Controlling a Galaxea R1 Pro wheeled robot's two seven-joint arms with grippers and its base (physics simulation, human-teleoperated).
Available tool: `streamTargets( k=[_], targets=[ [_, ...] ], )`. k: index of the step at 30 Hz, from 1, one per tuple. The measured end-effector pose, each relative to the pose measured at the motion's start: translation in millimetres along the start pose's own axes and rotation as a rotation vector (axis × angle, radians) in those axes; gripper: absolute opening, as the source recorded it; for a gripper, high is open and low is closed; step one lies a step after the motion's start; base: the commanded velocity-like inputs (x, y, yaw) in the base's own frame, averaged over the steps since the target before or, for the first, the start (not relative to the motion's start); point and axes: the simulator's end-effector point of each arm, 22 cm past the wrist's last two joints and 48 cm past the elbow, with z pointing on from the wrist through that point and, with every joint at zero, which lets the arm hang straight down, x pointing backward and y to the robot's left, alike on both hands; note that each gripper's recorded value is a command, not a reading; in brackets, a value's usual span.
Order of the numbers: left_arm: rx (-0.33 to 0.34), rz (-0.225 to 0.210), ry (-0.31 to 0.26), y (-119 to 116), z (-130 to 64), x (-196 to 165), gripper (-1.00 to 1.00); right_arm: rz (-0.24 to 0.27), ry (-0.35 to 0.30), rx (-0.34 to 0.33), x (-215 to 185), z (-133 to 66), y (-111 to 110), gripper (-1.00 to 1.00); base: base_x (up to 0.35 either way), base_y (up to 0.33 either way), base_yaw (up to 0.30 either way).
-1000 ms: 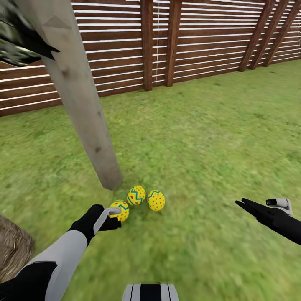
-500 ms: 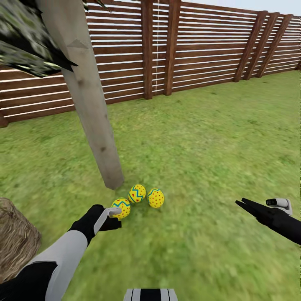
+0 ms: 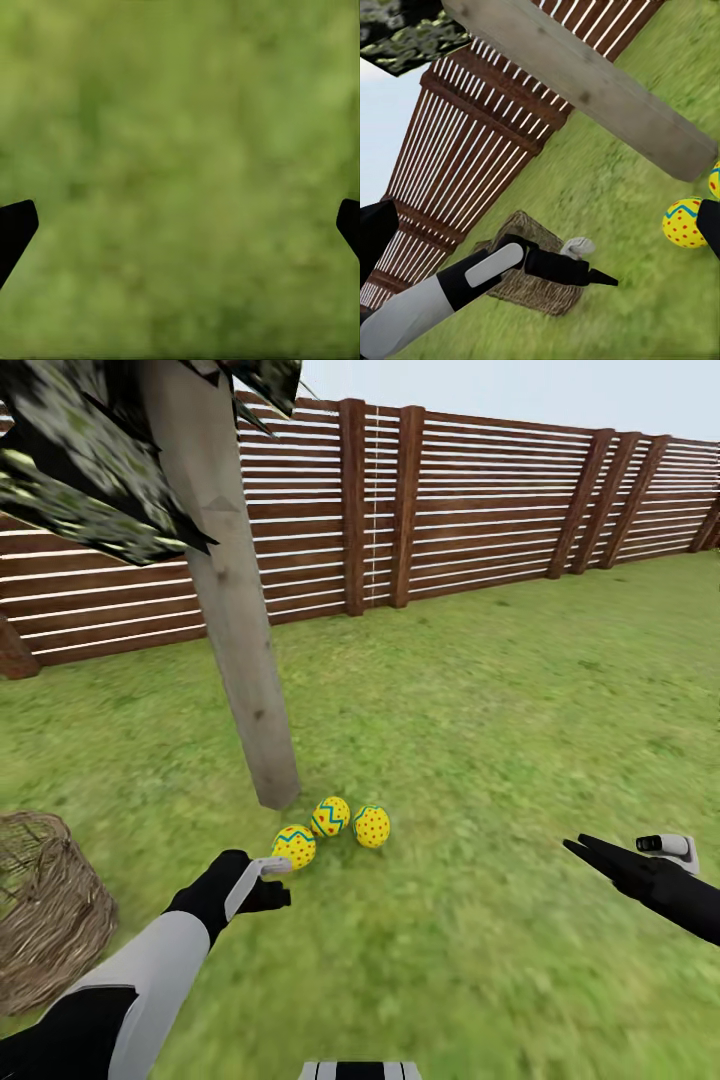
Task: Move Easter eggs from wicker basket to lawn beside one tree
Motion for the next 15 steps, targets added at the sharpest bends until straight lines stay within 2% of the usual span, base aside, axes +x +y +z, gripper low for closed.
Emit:
streamTargets(
  k=[6,15],
  targets=[
    [0.001,0.001,-0.025,-1,-13.0,-8,1.00,-0.019,-0.009,-0.013,-5,-2.3,12,1.00,-0.207,0.000,0.000],
    [0.002,0.003,-0.061,-2,-32.8,-19,1.00,-0.047,-0.023,-0.034,-12,-5.9,30,1.00,-0.039,0.000,0.000]
  ],
)
